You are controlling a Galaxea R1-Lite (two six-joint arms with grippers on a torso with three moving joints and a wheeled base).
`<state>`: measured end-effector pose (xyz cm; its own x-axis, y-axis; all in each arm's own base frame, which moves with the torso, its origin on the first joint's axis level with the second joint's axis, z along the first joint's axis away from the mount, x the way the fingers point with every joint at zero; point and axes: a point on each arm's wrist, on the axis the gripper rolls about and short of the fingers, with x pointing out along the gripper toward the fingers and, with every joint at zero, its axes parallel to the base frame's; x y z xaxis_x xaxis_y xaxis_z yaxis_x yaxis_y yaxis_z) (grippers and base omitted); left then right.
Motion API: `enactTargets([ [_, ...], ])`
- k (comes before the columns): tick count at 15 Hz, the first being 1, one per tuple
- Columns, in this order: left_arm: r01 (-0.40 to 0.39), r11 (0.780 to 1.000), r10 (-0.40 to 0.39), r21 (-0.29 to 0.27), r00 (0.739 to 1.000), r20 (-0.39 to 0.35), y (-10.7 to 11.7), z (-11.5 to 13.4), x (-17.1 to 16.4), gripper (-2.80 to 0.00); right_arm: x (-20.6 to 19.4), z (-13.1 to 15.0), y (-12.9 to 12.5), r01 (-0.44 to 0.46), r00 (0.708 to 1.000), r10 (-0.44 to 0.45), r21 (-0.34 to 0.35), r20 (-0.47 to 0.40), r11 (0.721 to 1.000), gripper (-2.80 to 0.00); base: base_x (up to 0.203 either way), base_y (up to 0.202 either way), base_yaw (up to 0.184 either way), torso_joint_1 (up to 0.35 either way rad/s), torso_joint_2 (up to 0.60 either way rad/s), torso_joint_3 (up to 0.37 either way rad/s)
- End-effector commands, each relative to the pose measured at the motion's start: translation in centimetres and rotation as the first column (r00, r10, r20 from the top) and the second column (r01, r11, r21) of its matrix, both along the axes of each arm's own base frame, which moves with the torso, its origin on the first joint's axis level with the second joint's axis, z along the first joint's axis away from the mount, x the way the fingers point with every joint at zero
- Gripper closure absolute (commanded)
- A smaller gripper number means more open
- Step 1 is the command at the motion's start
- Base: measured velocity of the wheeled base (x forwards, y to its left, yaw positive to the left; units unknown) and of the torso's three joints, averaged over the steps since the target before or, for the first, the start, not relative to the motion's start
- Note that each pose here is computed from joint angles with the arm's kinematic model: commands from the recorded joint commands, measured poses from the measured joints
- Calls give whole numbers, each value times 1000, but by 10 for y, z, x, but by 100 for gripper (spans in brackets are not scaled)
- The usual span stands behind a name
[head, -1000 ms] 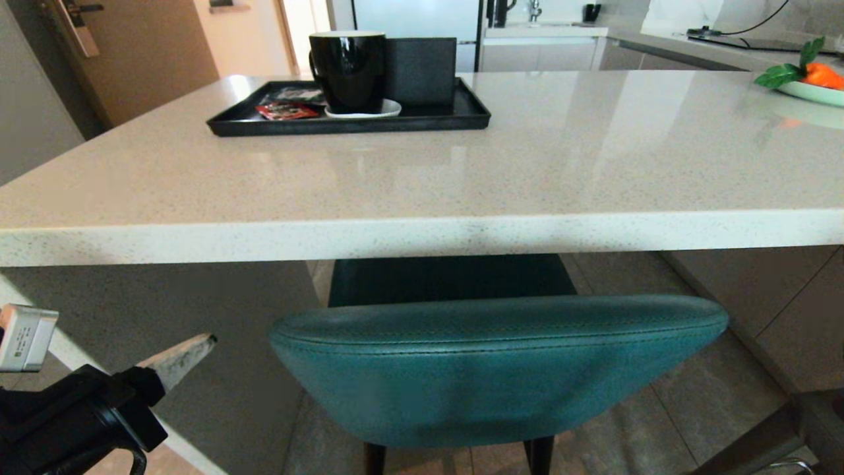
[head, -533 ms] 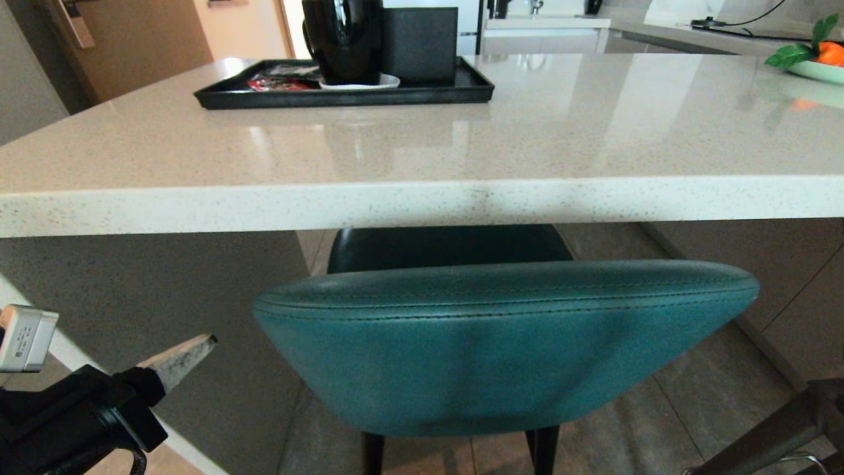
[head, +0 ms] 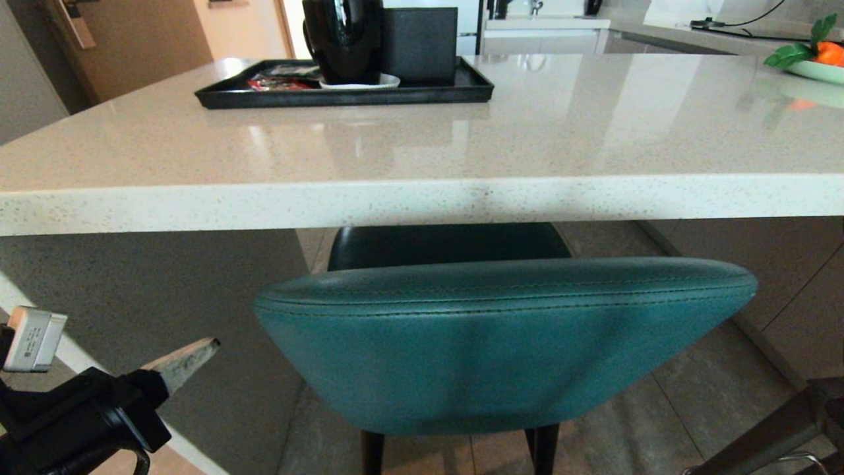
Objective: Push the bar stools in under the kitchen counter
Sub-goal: Pull the blue chair out from under the dining table
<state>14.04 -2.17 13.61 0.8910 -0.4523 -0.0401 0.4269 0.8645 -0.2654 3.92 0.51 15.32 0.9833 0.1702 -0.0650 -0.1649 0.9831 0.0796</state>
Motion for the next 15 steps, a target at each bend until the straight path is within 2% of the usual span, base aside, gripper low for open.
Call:
enactTargets([
  [1, 5, 1000, -4, 6, 997, -76, 0, -14, 0, 0, 7, 1, 1, -19, 999, 19, 19, -41, 1000, 0, 0, 0, 0, 0, 0, 0],
  [4, 12, 1000, -11, 18, 997, -71, -4, -12, 27, 0, 32, 10, 4, -48, 992, 58, 94, -111, 994, 0, 0, 0, 0, 0, 0, 0],
  [6, 26, 999, -24, 25, 998, -61, -7, -14, 36, 0, 51, 14, 4, -38, 993, 49, 102, -108, 994, 0, 0, 0, 0, 0, 0, 0],
  [9, 51, 998, -50, 25, 998, -29, -14, -17, 47, 0, 70, 18, 3, -23, 996, 28, 71, -82, 997, 0, 0, 0, 0, 0, 0, 0],
  [13, 80, 997, -80, 21, 997, 10, -22, -15, 49, 0, 91, 19, 4, -30, 998, 33, 64, -57, 998, 0, 0, 0, 0, 0, 0, 0],
  [15, 62, 998, -62, 21, 998, 8, -30, -15, 48, 0, 101, 16, 7, -56, 998, 57, 33, -36, 998, 0, 0, 0, 0, 0, 0, 0],
])
